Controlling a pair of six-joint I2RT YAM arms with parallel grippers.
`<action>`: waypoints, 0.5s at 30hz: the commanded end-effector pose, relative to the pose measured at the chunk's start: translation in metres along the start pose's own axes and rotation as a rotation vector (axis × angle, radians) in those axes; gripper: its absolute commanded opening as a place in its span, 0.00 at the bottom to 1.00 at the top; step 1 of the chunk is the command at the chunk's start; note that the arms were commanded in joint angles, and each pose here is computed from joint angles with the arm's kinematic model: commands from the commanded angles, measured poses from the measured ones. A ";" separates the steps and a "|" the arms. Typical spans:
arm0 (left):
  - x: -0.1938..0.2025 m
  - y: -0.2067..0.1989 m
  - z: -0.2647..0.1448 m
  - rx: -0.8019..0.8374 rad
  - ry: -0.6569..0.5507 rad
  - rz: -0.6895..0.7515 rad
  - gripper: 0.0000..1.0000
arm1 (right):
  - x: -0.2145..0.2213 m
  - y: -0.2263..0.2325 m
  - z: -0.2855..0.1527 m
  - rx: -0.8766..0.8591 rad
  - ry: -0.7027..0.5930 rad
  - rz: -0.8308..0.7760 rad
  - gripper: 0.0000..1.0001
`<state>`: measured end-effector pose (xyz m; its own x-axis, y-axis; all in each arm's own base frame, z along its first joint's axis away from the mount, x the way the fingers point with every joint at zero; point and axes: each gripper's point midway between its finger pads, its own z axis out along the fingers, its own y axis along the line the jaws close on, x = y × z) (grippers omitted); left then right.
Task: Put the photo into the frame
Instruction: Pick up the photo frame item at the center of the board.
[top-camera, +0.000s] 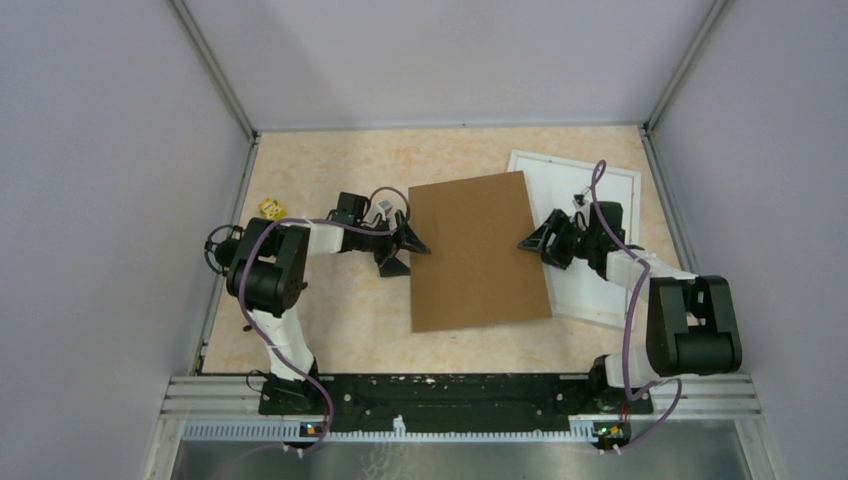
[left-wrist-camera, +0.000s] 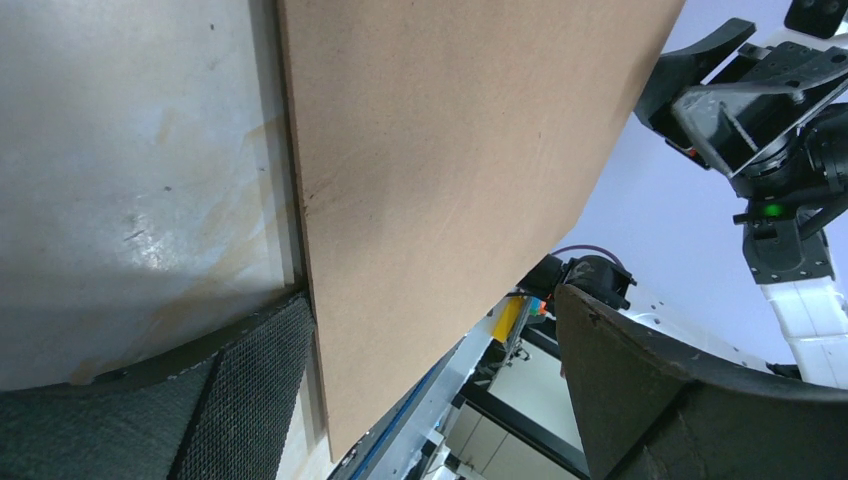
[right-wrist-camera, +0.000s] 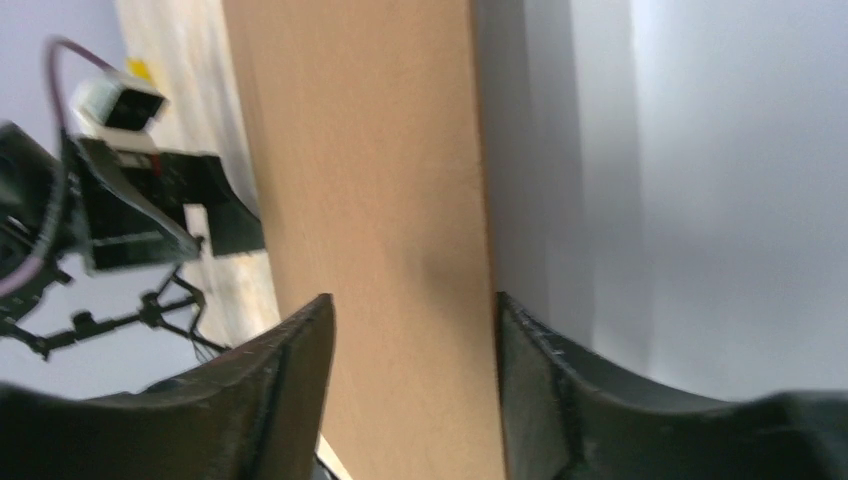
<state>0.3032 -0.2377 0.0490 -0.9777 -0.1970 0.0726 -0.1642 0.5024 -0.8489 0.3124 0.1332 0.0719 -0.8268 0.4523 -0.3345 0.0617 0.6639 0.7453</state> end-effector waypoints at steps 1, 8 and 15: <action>0.030 0.061 0.017 -0.193 0.048 -0.091 0.96 | 0.002 0.075 -0.015 -0.334 0.034 -0.009 0.51; 0.034 0.052 0.020 -0.172 0.062 -0.073 0.96 | 0.011 0.107 -0.034 -0.426 0.024 0.020 0.51; 0.033 0.049 0.017 -0.173 0.049 -0.051 0.96 | 0.018 0.097 -0.050 -0.289 0.010 0.010 0.43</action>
<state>0.2891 -0.2476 0.0500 -0.9814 -0.1585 0.1082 -0.1735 0.4915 -0.8534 0.2907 0.1745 0.1546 -0.8193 0.4859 -0.3044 -0.0806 0.4281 0.9001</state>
